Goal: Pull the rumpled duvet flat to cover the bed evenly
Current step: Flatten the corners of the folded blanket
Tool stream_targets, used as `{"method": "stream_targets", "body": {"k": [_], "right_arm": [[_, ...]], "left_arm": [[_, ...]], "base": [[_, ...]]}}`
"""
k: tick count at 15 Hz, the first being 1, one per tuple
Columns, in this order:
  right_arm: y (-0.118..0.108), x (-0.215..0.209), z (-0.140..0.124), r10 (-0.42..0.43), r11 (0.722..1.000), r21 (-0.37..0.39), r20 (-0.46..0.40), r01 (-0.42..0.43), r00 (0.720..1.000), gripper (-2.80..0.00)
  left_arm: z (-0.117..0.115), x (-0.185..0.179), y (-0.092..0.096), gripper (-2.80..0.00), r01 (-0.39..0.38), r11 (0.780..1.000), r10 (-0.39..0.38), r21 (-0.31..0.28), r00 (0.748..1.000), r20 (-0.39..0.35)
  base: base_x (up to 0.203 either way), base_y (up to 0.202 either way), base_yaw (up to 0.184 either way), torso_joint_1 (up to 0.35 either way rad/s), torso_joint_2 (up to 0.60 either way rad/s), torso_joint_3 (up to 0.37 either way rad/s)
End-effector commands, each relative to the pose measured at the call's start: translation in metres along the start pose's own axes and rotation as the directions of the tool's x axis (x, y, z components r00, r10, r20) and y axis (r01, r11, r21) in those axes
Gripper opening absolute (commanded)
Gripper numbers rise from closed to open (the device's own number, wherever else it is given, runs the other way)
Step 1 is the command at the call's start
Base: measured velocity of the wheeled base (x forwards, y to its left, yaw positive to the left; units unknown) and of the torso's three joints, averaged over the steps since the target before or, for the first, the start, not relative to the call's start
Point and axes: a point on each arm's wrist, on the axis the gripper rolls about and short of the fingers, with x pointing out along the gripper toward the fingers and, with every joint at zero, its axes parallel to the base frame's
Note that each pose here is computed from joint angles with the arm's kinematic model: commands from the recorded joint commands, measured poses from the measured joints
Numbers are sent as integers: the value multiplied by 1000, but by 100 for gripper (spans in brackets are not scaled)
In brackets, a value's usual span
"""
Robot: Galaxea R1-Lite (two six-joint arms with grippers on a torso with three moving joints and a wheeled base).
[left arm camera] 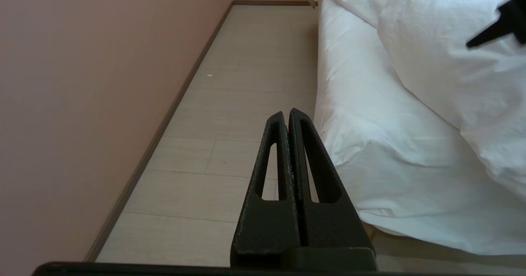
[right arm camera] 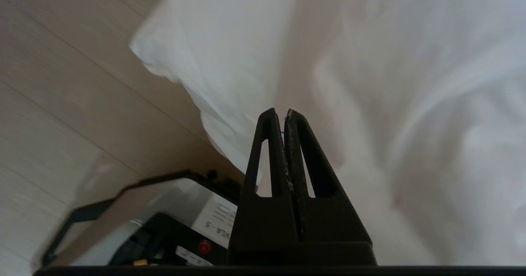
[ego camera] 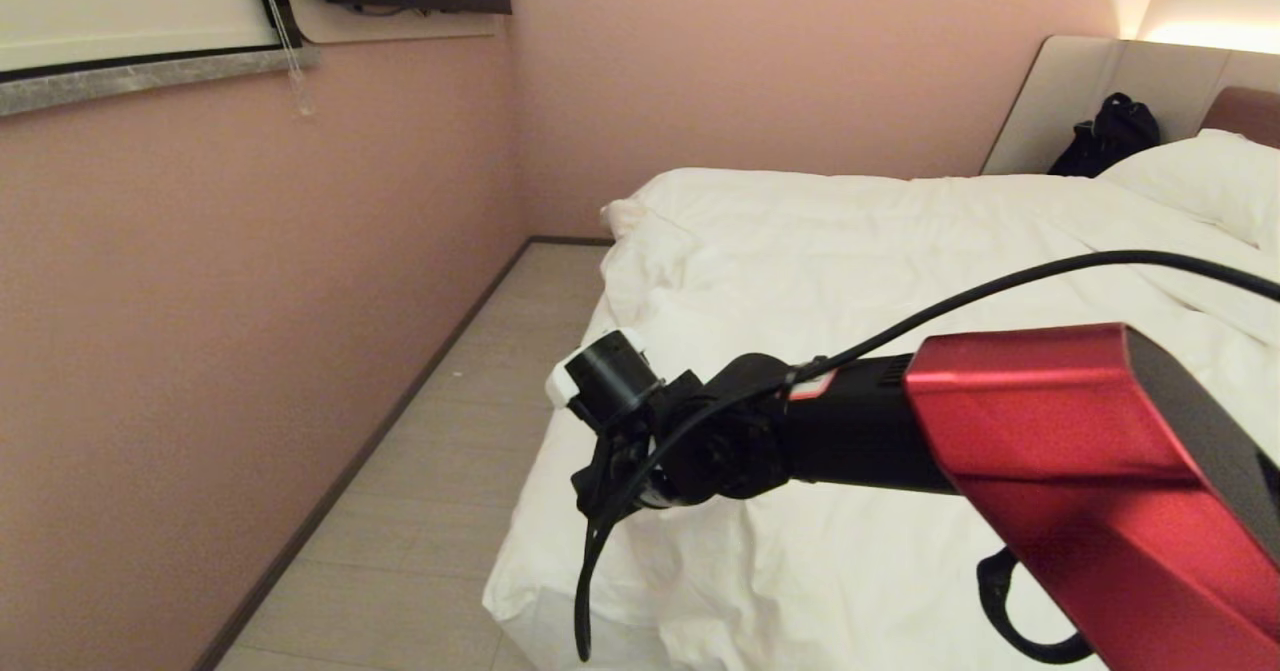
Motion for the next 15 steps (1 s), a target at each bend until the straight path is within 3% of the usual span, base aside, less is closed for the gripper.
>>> {"method": "stream_targets", "body": {"k": [1, 7, 8, 13, 15], "right_arm": [[10, 21, -13, -63, 998, -29, -36, 62, 997, -280], [14, 18, -17, -80, 996, -43, -57, 78, 995, -280], [17, 20, -19, -98, 994, -51, -60, 95, 993, 0], [25, 35, -31, -117, 991, -80, -94, 110, 989, 0], [29, 47, -41, -162, 983, -107, -111, 150, 981, 0]], "left_arm": [[0, 0, 0, -280, 0, 1000, 0, 0, 1000, -1], [0, 0, 0, -280, 0, 1000, 0, 0, 1000, 1], [0, 0, 0, -280, 0, 1000, 0, 0, 1000, -1], [0, 0, 0, -280, 0, 1000, 0, 0, 1000, -1], [0, 0, 0, -280, 0, 1000, 0, 0, 1000, -1]], "base": [[0, 0, 0, 0, 0, 0], [0, 0, 0, 0, 0, 0], [0, 0, 0, 0, 0, 0], [0, 0, 0, 0, 0, 0], [0, 0, 0, 0, 0, 0]]}}
